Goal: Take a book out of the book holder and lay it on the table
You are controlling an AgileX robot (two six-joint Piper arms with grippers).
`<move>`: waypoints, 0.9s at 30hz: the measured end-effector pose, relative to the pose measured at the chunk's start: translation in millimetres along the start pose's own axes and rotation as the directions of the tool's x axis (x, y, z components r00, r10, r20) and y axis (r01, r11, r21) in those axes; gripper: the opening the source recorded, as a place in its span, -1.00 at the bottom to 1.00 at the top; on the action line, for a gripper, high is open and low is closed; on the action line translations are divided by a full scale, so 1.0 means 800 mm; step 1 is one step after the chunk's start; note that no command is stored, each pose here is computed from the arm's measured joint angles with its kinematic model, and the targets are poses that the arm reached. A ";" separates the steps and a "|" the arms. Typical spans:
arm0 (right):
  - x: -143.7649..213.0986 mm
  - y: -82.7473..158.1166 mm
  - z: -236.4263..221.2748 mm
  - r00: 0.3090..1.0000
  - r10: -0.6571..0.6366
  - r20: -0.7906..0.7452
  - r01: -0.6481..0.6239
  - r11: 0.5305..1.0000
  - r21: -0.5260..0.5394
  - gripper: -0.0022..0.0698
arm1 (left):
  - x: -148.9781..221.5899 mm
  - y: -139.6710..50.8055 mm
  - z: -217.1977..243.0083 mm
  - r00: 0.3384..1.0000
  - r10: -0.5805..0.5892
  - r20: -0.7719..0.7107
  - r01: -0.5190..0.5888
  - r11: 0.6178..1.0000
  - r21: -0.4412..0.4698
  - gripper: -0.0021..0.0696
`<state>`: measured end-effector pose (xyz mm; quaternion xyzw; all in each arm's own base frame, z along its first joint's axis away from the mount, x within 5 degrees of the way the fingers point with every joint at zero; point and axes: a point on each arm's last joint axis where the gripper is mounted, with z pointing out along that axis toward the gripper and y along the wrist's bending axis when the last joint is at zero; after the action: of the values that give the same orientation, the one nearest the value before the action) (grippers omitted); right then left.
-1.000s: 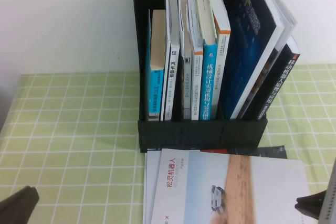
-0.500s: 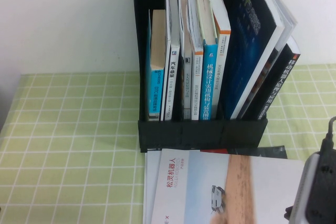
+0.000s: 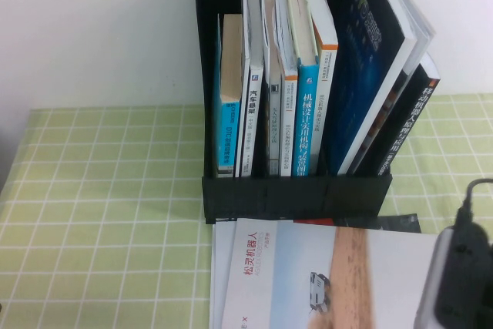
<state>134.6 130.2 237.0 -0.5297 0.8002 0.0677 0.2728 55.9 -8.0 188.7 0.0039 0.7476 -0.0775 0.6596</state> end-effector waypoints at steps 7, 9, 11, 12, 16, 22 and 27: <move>0.015 -0.017 -0.059 0.991 -0.014 0.133 -0.011 0.983 0.182 -0.94 | 0.000 0.000 0.000 1.000 -0.001 0.000 0.001 1.000 0.000 -0.95; 0.024 -0.024 -0.073 0.989 0.019 0.149 -0.054 0.971 0.232 -0.94 | 0.000 0.000 0.000 1.000 0.001 0.000 -0.001 1.000 0.000 -0.95; 0.033 -0.029 -0.086 0.984 0.048 0.172 -0.096 0.955 0.280 -0.94 | 0.001 0.000 0.000 1.000 -0.001 -0.002 0.001 1.000 0.000 -0.95; 0.037 -0.031 -0.094 0.981 0.056 0.184 -0.111 0.945 0.308 -0.94 | 0.001 0.000 0.000 1.000 -0.001 -0.002 0.001 1.000 0.000 -0.95; 0.051 -0.032 -0.118 0.956 0.098 0.276 -0.206 0.896 0.394 -0.94 | 0.001 0.000 0.000 1.000 -0.001 -0.002 0.001 1.000 0.000 -0.95; 0.097 -0.009 -0.110 0.818 0.175 0.547 -0.458 0.774 0.437 -0.94 | 0.001 0.000 0.000 1.000 -0.001 -0.002 0.001 1.000 0.000 -0.95; 0.157 0.020 -0.072 0.688 0.228 0.689 -0.649 0.619 0.443 -0.94 | 0.001 0.000 0.000 1.000 -0.001 -0.002 0.001 1.000 0.000 -0.95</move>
<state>62.8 12.4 218.7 -0.1267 0.7583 0.0048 0.6394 56.0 -8.0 188.0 0.0035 0.7484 -0.0777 0.6587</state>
